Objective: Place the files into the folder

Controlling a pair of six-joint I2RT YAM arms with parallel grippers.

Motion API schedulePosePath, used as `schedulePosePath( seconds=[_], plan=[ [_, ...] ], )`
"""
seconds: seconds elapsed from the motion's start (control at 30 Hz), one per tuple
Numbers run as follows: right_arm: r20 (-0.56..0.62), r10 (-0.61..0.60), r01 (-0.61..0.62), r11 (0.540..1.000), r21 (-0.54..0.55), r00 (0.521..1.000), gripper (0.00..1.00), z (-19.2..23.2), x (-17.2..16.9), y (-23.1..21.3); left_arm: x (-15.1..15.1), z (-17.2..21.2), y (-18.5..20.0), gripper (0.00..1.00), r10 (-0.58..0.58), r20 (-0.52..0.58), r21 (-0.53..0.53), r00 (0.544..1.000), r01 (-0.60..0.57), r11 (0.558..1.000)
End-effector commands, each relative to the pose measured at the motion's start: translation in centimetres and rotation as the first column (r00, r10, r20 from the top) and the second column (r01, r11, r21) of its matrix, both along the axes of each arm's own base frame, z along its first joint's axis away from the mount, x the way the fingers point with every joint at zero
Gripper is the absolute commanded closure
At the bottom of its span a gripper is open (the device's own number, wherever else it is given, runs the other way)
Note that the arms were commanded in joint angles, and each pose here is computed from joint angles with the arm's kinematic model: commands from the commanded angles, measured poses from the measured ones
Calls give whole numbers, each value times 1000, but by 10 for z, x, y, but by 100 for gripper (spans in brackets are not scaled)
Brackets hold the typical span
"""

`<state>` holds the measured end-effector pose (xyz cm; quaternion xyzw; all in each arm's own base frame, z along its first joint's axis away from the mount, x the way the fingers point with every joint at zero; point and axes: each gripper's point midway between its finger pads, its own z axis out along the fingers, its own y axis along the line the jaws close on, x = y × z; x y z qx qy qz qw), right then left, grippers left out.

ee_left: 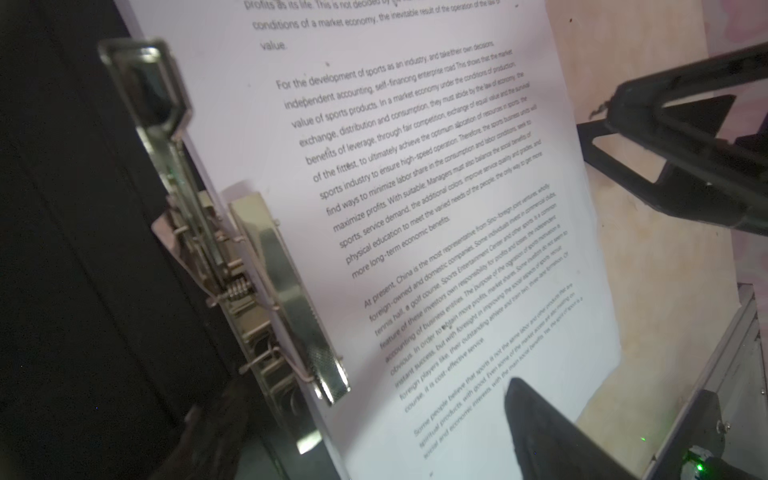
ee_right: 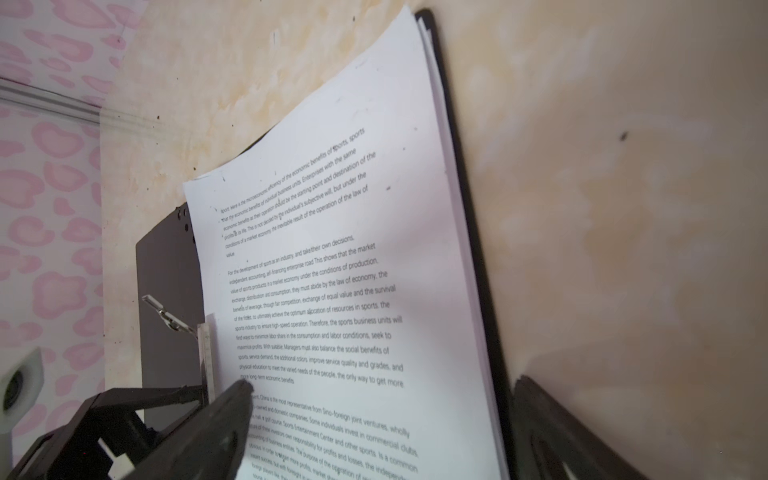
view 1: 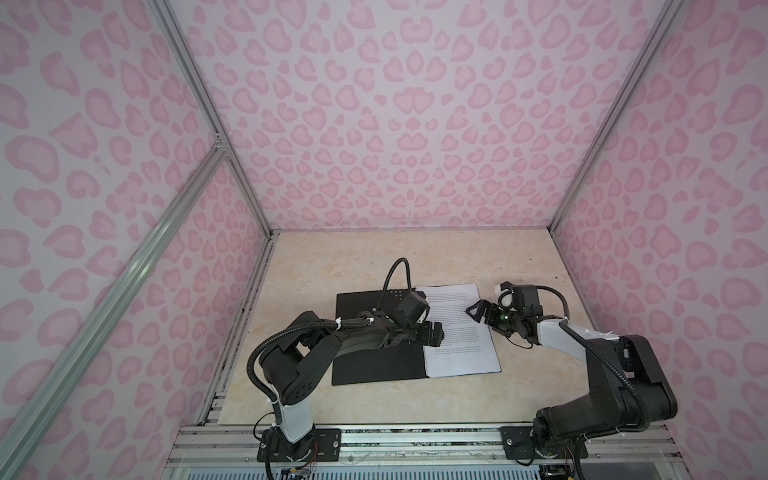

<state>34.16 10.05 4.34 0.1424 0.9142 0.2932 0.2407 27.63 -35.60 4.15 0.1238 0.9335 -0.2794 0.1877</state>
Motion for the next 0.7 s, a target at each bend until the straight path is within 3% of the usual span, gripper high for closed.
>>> schedulePosePath(
  seconds=[0.0, 0.17, 0.33, 0.67],
  plan=[
    [-65, -44, 45, 999, 12, 997, 2, -7, -5, -9, -1, 3, -9, 3, 13, -32, -38, 999, -14, 999],
    [29, -63, 63, 998, -6, 998, 2, 28, 1, -16, 6, 30, 17, 3, 50, 27, -29, 998, -50, 998],
    [124, -2, 1, 1000, 13, 992, 2, 59, -8, -4, 13, 61, 35, 3, 0, 72, -75, 997, 5, 997],
    [269, 97, -102, 995, 6, 958, 2, 76, -25, 23, 67, 77, 26, 3, -103, 34, -243, 994, 108, 964]
  ],
)
